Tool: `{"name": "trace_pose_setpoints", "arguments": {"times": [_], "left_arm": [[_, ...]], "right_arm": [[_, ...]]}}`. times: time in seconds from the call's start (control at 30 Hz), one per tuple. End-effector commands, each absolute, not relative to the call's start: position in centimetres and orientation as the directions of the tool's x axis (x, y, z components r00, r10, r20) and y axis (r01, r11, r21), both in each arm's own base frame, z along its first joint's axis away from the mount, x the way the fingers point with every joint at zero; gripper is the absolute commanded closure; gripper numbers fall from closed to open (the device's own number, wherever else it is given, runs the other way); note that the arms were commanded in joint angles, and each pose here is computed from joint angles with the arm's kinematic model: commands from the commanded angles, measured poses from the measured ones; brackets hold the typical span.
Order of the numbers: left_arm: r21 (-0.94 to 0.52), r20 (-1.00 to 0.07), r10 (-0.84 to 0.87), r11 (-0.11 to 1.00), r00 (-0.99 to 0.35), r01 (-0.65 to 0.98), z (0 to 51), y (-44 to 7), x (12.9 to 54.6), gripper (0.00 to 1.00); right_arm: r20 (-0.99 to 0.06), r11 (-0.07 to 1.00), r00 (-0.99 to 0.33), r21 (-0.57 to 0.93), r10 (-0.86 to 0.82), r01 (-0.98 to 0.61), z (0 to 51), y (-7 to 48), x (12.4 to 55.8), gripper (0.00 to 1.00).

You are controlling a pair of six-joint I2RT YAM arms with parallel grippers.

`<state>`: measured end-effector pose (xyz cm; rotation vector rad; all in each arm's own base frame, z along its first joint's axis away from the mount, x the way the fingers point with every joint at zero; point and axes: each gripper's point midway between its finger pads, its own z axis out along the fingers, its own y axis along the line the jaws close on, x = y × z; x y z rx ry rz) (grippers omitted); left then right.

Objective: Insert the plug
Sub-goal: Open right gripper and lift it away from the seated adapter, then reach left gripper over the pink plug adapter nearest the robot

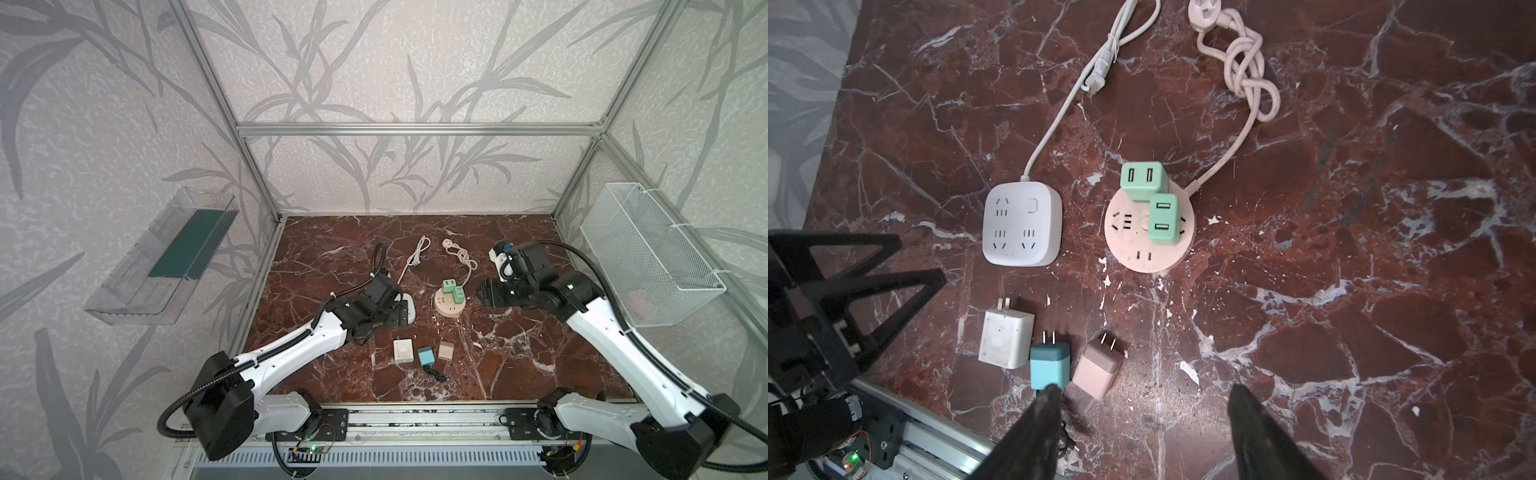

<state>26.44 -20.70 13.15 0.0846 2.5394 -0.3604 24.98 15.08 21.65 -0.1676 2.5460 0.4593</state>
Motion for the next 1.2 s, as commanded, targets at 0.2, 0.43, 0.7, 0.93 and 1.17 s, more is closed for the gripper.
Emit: {"name": "trace_pose_setpoints", "arguments": {"times": [0.2, 0.43, 0.7, 0.93, 1.17], "left_arm": [[-0.236, -0.513, 0.030, 0.956, -0.858, 0.175, 13.4, -22.4, 26.3, 0.06], [-0.227, -0.467, 0.105, 0.945, -0.878, 0.234, 12.6, -24.8, 24.8, 0.10], [-0.160, -0.408, 0.255, 0.925, -0.877, 0.343, 11.8, -27.6, 22.4, 0.16], [-0.190, -0.340, 0.386, 0.865, -0.858, 0.465, 10.1, -31.6, 20.6, 0.28], [-0.197, -0.252, 0.465, 0.834, -0.848, 0.516, 8.7, -34.0, 19.1, 0.29]], "right_arm": [[-0.457, 0.924, -0.886, 0.365, 0.070, -0.115, 16.1, 15.2, 23.5, 0.39], [-0.422, 0.930, -0.902, 0.360, 0.094, -0.072, 13.0, 14.8, 23.2, 0.44], [-0.363, 0.942, -0.926, 0.334, 0.104, -0.025, 10.9, 14.5, 22.8, 0.48], [-0.369, 0.947, -0.923, 0.321, 0.107, -0.018, 10.4, 14.1, 22.7, 0.49], [-0.383, 0.949, -0.918, 0.313, 0.102, -0.025, 10.4, 14.1, 23.2, 0.49]]}}
